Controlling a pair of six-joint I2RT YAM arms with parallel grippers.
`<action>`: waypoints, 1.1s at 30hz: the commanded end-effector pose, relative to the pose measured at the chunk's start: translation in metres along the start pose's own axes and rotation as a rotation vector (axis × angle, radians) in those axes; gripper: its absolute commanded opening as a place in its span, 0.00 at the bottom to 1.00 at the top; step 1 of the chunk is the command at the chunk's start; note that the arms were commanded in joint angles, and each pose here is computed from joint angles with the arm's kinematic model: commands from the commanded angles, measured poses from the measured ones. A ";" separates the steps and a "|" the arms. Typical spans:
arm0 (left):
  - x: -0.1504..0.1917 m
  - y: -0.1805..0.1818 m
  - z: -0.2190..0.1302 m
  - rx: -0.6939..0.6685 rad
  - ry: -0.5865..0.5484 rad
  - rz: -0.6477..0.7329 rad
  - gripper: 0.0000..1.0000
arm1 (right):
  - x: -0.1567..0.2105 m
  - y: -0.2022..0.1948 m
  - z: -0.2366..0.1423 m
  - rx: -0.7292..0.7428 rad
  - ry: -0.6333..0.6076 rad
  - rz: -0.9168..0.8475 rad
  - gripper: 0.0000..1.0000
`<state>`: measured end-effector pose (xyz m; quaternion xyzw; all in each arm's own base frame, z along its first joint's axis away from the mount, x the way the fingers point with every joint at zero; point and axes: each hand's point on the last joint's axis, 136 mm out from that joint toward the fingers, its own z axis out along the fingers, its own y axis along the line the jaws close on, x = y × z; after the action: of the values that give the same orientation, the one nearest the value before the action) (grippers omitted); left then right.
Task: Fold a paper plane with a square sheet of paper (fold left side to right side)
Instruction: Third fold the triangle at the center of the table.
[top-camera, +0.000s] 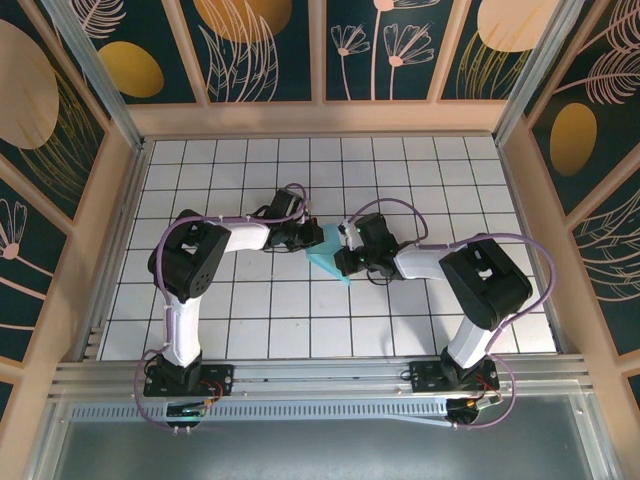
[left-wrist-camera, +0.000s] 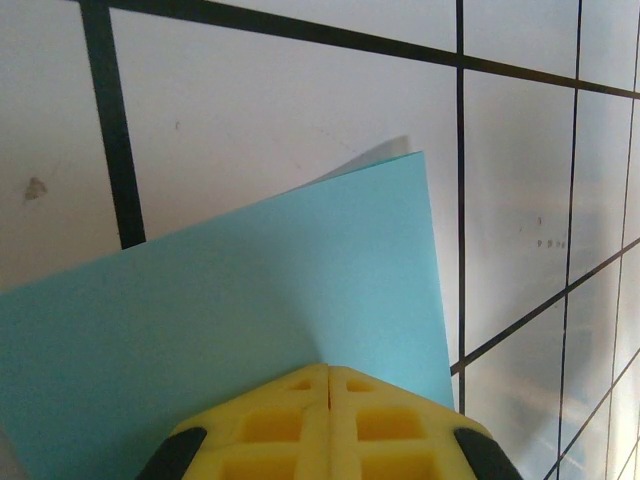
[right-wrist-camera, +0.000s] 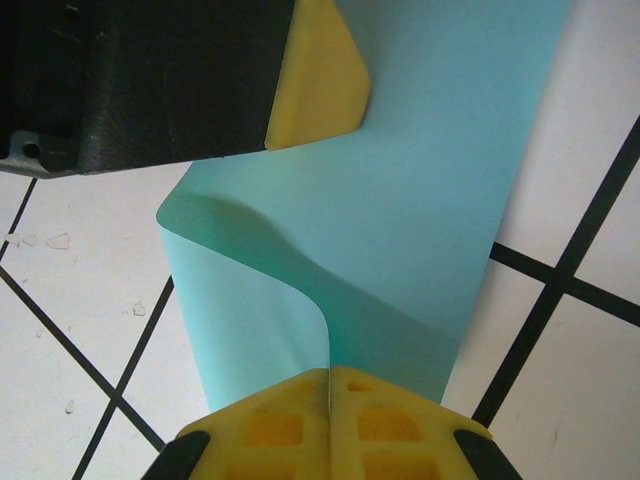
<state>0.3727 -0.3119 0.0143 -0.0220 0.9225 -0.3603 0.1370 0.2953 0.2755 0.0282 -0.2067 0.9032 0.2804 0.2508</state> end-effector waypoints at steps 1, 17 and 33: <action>0.021 0.036 0.013 -0.113 0.054 -0.027 0.00 | -0.010 -0.005 0.002 0.025 -0.015 0.010 0.00; 0.021 0.035 0.011 -0.113 0.049 -0.028 0.00 | -0.008 -0.005 0.004 0.017 -0.009 0.013 0.00; -0.012 0.000 -0.010 -0.061 -0.035 0.024 0.09 | 0.027 -0.017 0.010 0.049 0.101 0.033 0.00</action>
<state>0.3750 -0.3111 0.0161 -0.0232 0.9238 -0.3547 0.1422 0.2972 0.2749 0.0197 -0.2044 0.9080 0.2731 0.2430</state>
